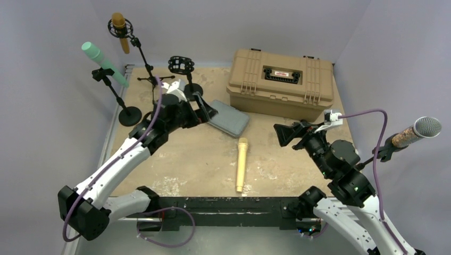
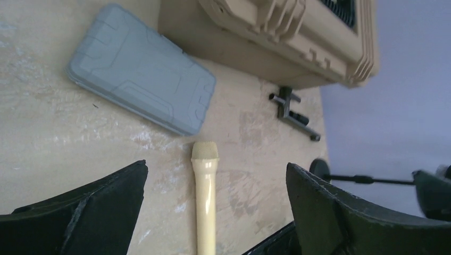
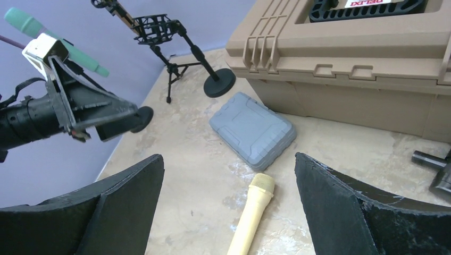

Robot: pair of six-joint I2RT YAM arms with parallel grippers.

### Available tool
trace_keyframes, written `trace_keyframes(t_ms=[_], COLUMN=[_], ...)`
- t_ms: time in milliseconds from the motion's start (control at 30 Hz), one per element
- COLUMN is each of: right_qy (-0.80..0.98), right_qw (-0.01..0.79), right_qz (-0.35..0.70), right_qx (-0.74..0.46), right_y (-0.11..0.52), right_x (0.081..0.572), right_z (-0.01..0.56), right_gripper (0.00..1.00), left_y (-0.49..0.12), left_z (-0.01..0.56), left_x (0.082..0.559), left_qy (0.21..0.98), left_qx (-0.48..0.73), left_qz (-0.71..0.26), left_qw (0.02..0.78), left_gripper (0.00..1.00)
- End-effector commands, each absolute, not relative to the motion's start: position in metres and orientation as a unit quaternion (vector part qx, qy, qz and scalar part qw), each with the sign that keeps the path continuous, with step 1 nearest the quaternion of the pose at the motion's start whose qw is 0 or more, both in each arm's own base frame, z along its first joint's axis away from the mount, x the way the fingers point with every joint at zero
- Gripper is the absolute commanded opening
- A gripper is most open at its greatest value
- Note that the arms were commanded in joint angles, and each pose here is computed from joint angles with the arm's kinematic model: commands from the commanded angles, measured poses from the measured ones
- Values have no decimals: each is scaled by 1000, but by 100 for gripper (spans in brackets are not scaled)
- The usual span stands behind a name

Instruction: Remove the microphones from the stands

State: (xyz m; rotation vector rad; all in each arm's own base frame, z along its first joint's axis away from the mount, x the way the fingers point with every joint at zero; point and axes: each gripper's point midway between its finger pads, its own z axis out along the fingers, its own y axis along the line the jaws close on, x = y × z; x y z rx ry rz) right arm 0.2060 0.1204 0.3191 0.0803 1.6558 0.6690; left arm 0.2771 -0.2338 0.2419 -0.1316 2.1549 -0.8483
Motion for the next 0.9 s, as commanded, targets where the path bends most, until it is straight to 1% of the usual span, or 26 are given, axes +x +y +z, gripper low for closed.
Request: trace_keyframes(t_ms=[0, 133, 233, 333, 467, 533, 567, 633, 700, 867], right_qy=[702, 704, 703, 702, 701, 701, 701, 700, 697, 697], right_qw=[635, 633, 633, 635, 637, 638, 638, 640, 643, 644], right_qz=[319, 320, 323, 322, 319, 316, 315, 313, 313, 313], right_qx=[36, 33, 34, 35, 39, 42, 43, 45, 47, 45], right_y=[128, 130, 130, 129, 125, 123, 122, 120, 119, 119], right_x=[208, 209, 208, 207, 206, 205, 204, 204, 203, 204], right_z=[334, 332, 334, 335, 337, 337, 338, 339, 341, 343], right_gripper=[92, 91, 91, 91, 92, 92, 92, 91, 92, 92], left_y=[-220, -206, -201, -193, -156, -134, -123, -104, -90, -78], left_z=[275, 299, 310, 323, 327, 317, 305, 297, 298, 308], left_x=[303, 336, 361, 383, 414, 423, 425, 428, 434, 457], left_qy=[789, 712, 675, 643, 601, 590, 592, 580, 566, 538], left_qx=[-148, -217, -243, -259, -334, -390, -421, -459, -473, -475], left_qz=[-441, -535, -571, -589, -571, -544, -521, -488, -460, -450], left_qw=[400, 400, 399, 416, 448, 453, 448, 463, 493, 531], left_gripper=[100, 100, 98, 93, 89, 84, 83, 84, 86, 86])
